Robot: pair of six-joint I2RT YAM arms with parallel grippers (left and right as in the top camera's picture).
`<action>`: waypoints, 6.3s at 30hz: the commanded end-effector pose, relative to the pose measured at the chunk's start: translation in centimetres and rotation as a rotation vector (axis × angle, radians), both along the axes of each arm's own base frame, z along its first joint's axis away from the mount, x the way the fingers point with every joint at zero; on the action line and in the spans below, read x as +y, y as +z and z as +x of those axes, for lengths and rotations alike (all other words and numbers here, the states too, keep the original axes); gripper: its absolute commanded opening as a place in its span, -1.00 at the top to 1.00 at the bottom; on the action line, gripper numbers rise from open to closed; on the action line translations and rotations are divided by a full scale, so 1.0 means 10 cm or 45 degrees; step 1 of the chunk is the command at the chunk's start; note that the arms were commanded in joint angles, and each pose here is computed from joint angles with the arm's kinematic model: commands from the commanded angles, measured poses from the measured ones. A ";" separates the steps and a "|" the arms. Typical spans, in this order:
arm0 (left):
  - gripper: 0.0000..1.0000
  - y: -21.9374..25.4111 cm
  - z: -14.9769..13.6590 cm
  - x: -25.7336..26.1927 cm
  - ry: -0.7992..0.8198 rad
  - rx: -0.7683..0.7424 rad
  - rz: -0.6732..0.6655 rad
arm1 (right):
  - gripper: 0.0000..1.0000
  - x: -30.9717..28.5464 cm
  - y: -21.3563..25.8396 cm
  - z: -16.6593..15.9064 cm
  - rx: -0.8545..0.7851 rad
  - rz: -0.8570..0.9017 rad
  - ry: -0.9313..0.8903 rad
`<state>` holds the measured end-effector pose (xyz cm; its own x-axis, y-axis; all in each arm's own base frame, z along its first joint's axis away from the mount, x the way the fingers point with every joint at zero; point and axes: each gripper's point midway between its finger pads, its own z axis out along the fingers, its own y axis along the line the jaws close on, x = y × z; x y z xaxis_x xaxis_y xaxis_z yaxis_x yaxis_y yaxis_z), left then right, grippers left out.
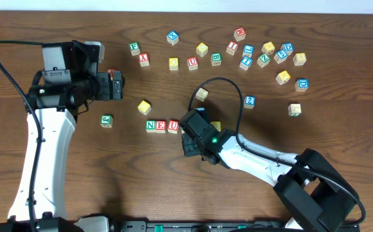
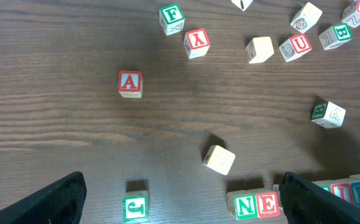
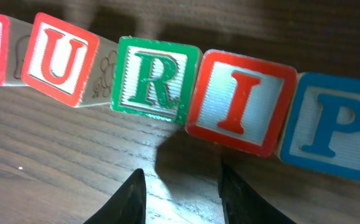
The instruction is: Spell out NEURIPS
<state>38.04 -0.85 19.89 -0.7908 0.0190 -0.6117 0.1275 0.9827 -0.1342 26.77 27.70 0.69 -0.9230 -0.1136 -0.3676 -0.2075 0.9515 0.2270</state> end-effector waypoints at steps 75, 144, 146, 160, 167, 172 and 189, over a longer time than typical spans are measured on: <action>-0.95 0.07 0.02 -0.01 0.000 -0.019 -0.017 | 0.38 -0.14 0.06 0.14 -0.045 -0.099 -0.109; -0.95 0.07 0.01 -0.01 0.000 -0.016 -0.017 | 0.43 -0.17 0.10 0.25 -0.134 -0.142 -0.075; -0.95 0.07 0.01 -0.01 -0.001 -0.016 -0.017 | 0.43 -0.16 0.10 0.25 -0.137 -0.142 -0.071; -0.95 0.07 0.01 -0.01 0.000 -0.016 -0.017 | 0.42 -0.16 0.10 0.25 -0.137 -0.142 -0.067; -0.95 0.07 0.01 -0.01 0.000 -0.016 -0.017 | 0.42 -0.12 0.09 0.20 -0.110 -0.123 -0.047; -0.96 0.07 0.01 -0.01 0.000 -0.016 -0.017 | 0.43 -0.13 0.09 0.21 -0.116 -0.128 -0.040; -0.95 0.07 0.01 -0.01 0.000 -0.016 -0.017 | 0.43 -0.13 0.10 0.23 -0.137 -0.141 -0.017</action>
